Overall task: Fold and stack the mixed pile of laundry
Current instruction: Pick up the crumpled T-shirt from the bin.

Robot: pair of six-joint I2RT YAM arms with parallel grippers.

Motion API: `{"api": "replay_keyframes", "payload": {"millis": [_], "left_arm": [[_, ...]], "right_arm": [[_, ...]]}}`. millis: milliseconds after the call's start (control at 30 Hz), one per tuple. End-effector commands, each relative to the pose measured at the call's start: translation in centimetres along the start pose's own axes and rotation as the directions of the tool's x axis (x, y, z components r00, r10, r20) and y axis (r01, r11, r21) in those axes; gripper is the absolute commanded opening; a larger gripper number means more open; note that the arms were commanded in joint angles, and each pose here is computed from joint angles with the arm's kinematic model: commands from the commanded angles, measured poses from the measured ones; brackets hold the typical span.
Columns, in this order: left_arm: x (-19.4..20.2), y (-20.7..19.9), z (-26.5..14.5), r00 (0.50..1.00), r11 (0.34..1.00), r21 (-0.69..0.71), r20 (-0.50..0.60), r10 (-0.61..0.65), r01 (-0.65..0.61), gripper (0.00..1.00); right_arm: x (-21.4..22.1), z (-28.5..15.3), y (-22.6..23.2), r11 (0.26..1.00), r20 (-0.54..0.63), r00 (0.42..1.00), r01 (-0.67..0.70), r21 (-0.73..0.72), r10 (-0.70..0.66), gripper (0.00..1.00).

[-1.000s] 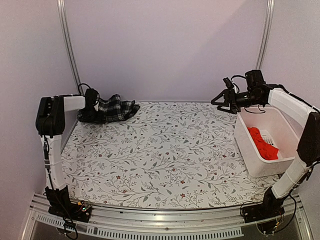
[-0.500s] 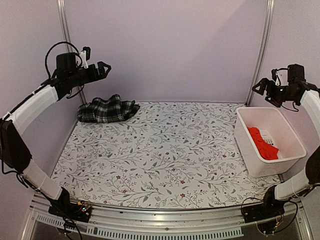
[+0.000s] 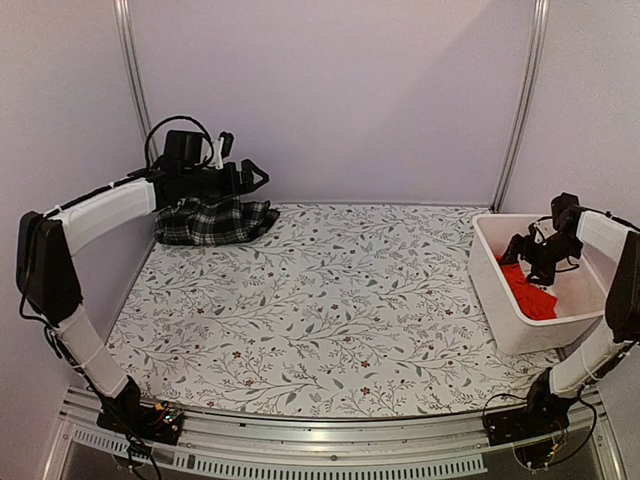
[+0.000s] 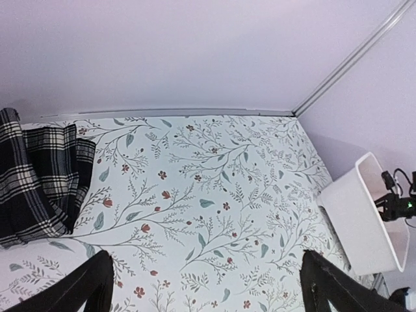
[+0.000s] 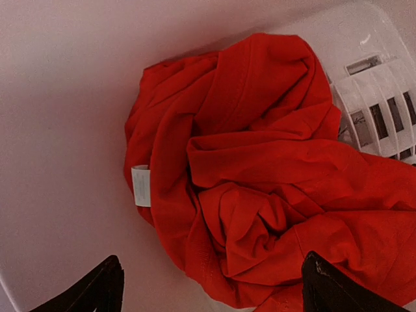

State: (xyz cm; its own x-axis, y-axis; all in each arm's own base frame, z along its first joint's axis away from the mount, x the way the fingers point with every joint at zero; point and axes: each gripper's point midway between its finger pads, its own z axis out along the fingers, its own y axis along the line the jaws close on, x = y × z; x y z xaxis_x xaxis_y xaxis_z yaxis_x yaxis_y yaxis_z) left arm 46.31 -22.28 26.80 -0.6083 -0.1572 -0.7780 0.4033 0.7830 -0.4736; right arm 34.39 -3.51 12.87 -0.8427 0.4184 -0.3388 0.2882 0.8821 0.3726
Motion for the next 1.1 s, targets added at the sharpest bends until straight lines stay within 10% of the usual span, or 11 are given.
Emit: {"api": "replay_keyframes", "payload": {"millis": [0, 133, 267, 567, 800, 1067], "left_arm": [[-1.3, 3.8, -0.9, 0.991, 0.975, -0.178, 0.034, -0.129, 0.133, 1.00], [-1.2, 7.8, -2.6, 0.936, 0.926, -0.137, 0.021, -0.352, 0.351, 1.00], [-1.9, 8.5, -4.4, 0.958, 0.941, -0.180, 0.062, -0.279, 0.285, 1.00], [-2.7, 8.5, -6.7, 0.980, 0.946, -0.259, 0.077, -0.183, 0.197, 1.00], [-1.9, 9.0, -6.6, 0.976, 0.935, -0.279, 0.058, -0.210, 0.218, 1.00], [-2.6, 8.6, -5.9, 0.976, 0.945, -0.243, 0.064, -0.209, 0.219, 1.00]], "right_arm": [[0.7, 2.2, -0.6, 1.000, -0.018, 1.000, 0.009, -0.013, -0.009, 0.93], [1.1, 4.0, -1.9, 1.000, -0.058, 0.998, -0.001, 0.024, 0.002, 0.89], [1.5, 5.6, -3.1, 0.998, -0.114, 0.994, 0.007, 0.065, 0.001, 0.78], [-2.0, 4.4, -4.3, 0.991, -0.040, 0.999, -0.010, 0.131, 0.015, 0.01], [-10.2, -5.7, 0.4, 0.994, 0.249, 0.968, 0.013, 0.105, -0.039, 0.00], [-16.0, -20.9, 10.4, 0.974, 0.596, 0.793, 0.213, -0.074, -0.128, 0.00]]}}
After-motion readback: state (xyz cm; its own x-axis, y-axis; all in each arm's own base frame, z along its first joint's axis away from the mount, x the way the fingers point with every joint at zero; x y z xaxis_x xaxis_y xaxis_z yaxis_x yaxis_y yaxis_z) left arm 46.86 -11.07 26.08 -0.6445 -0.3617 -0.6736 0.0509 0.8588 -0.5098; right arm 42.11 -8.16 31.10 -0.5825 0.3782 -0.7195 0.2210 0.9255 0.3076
